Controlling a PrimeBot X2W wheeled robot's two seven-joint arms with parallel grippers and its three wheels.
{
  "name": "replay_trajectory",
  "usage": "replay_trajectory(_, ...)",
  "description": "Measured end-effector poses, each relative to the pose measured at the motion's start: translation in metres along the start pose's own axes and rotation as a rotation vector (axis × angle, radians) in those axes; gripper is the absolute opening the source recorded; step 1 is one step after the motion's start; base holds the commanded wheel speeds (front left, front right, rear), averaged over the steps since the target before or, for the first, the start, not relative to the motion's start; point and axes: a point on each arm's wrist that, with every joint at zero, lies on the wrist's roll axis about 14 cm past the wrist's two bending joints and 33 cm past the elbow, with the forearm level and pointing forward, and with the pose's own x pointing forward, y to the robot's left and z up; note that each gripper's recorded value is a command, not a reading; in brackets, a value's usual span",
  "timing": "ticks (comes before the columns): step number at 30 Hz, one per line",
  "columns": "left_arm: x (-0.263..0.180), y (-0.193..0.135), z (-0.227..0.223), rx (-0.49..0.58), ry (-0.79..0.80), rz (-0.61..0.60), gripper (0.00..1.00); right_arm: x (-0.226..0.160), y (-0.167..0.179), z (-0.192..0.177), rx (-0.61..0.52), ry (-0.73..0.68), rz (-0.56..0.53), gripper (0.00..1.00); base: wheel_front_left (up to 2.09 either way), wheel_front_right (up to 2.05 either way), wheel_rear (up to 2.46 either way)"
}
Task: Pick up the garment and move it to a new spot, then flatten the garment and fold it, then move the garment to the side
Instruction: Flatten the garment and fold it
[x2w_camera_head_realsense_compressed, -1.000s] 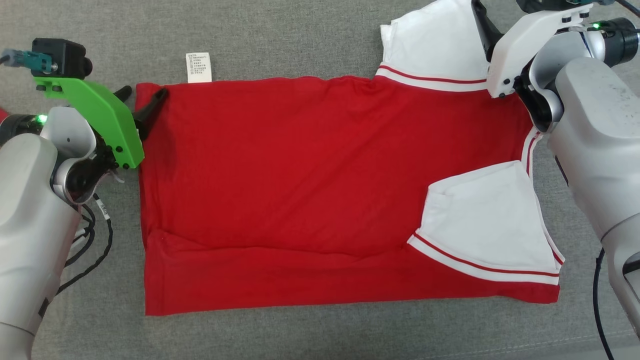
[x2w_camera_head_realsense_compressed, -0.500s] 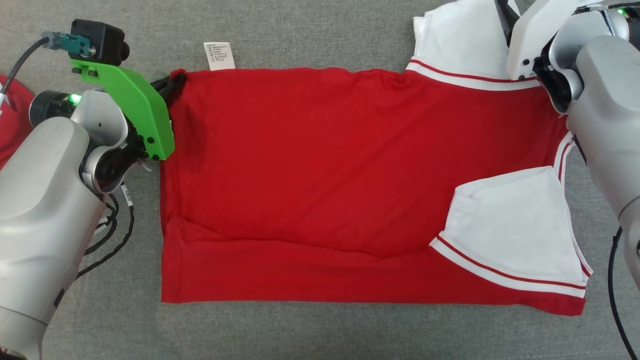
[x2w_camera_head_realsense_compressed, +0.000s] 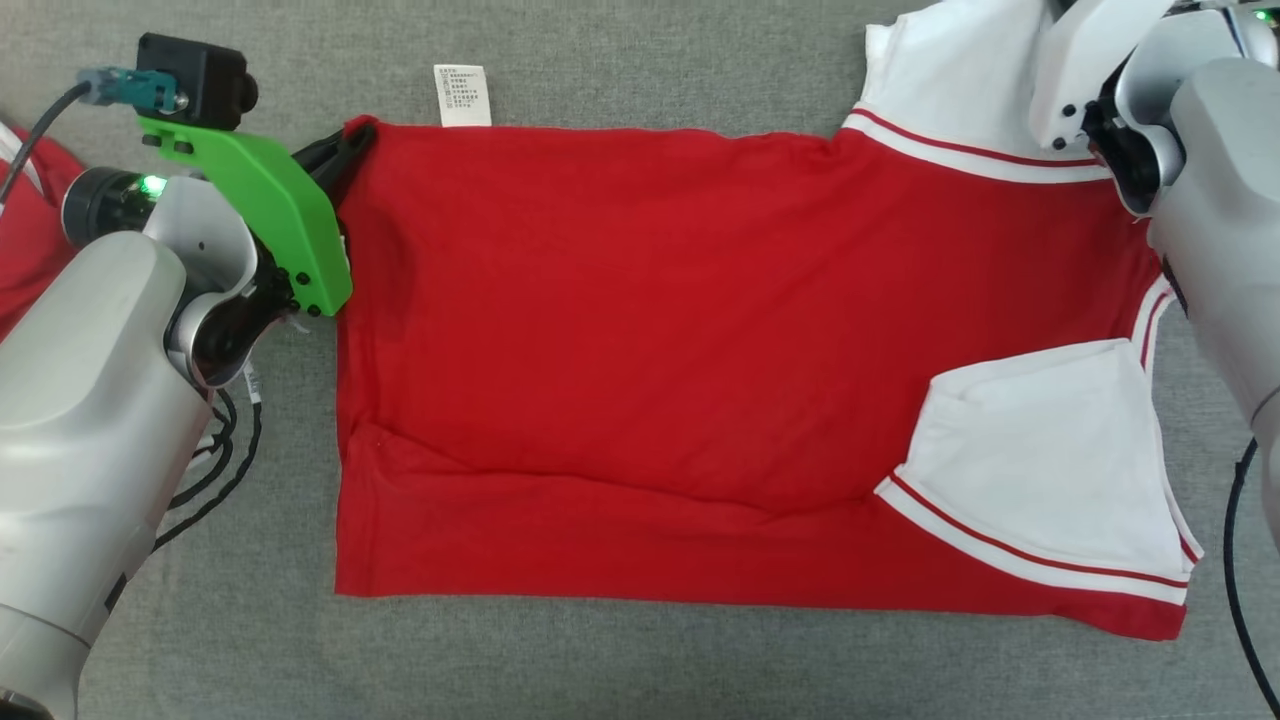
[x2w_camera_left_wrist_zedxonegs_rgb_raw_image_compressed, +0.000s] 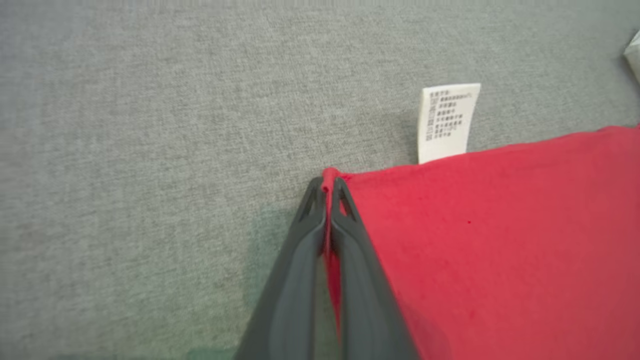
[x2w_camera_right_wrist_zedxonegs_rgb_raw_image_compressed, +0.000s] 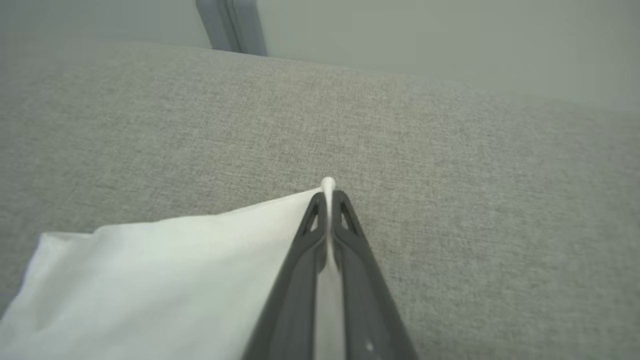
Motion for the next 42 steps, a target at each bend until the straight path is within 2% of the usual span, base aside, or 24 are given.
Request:
replay_trajectory(8, -0.013, -0.006, 0.012, -0.011, -0.071, 0.004, 0.00, -0.031, -0.008, 0.029, -0.019, -0.157, -0.003, 0.00, 0.00, 0.00, 0.00)
replay_trajectory(13, -0.019, -0.013, 0.014, -0.009, -0.109, -0.003, 0.00, -0.052, 0.002, 0.042, -0.004, -0.263, 0.039, 0.00, 0.00, 0.00, 0.00)
replay_trajectory(22, -0.043, -0.019, 0.007, -0.014, -0.188, 0.008, 0.00, -0.105, 0.011, 0.023, 0.048, -0.347, 0.097, 0.00, 0.00, 0.00, 0.00)
replay_trajectory(29, -0.063, -0.026, 0.002, -0.013, -0.250, 0.009, 0.00, -0.148, 0.004, 0.007, 0.113, -0.394, 0.098, 0.00, 0.00, 0.00, 0.00)
replay_trajectory(34, -0.074, -0.031, 0.004, -0.001, -0.318, 0.015, 0.00, -0.176, 0.015, -0.002, 0.166, -0.438, 0.128, 0.00, 0.00, 0.00, 0.00)
replay_trajectory(42, -0.092, -0.039, -0.005, 0.043, -0.387, 0.033, 0.00, -0.217, 0.020, -0.030, 0.248, -0.466, 0.111, 0.00, 0.00, 0.00, 0.00)
